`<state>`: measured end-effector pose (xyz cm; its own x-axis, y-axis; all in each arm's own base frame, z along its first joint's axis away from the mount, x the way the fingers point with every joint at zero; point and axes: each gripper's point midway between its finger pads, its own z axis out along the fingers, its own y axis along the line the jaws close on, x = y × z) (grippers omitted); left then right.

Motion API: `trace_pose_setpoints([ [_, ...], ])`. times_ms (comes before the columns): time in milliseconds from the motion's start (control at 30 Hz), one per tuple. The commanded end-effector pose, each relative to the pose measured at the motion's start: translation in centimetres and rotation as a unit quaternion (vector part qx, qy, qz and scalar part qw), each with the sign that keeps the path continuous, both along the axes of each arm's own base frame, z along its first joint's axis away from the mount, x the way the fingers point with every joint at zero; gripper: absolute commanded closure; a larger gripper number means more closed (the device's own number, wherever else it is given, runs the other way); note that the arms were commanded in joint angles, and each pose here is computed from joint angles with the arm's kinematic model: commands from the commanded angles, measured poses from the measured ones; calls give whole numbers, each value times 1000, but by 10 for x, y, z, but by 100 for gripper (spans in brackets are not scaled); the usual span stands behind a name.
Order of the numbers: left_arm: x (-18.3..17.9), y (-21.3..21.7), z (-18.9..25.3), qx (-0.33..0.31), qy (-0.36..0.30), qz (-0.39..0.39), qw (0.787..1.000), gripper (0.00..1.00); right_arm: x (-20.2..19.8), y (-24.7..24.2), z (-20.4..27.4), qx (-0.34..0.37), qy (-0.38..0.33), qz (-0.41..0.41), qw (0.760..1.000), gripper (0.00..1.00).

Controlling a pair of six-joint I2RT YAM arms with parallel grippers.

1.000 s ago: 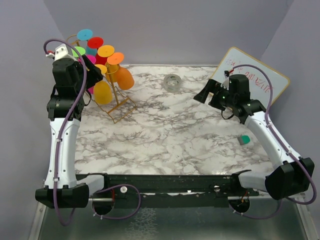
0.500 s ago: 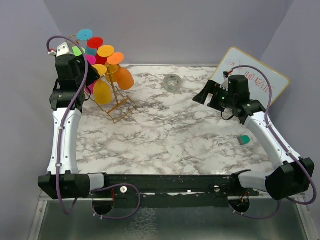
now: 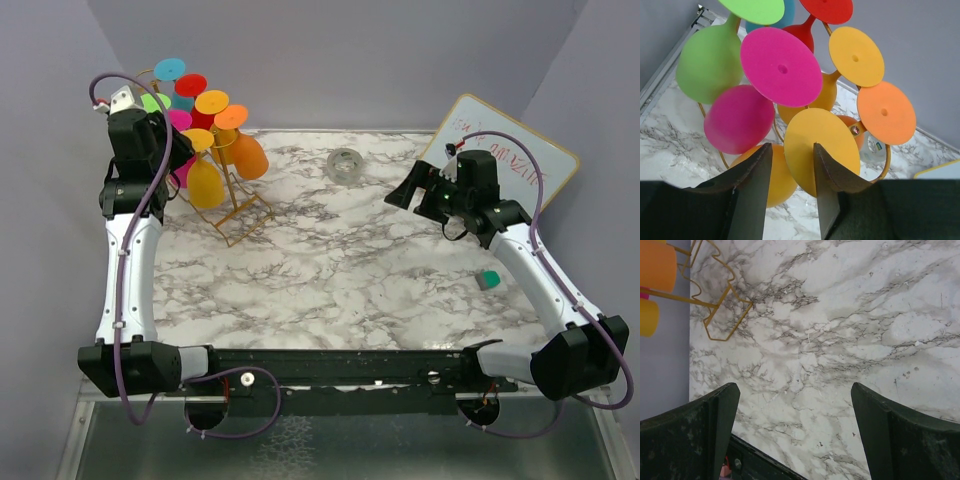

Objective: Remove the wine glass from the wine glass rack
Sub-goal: Pick up the wine glass from the wine rack.

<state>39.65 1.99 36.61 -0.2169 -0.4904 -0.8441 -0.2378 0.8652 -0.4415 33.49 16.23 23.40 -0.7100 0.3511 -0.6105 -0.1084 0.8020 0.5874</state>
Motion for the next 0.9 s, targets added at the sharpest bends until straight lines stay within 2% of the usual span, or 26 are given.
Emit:
trace_pose_setpoints([
  [0,0,-4,2,-15,-13,-14,1000,63,-3,4,4,7,4,10,1000,0],
  [533,-5,-4,3,-17,-18,-15,1000,74,-3,4,2,12,10,6,1000,0],
  [700,-7,-2,5,-12,-21,-10,1000,83,-1,4,3,12,9,1,1000,0],
  [867,-9,-2,10,-8,-28,-11,1000,88,1,6,7,24,7,0,1000,0],
])
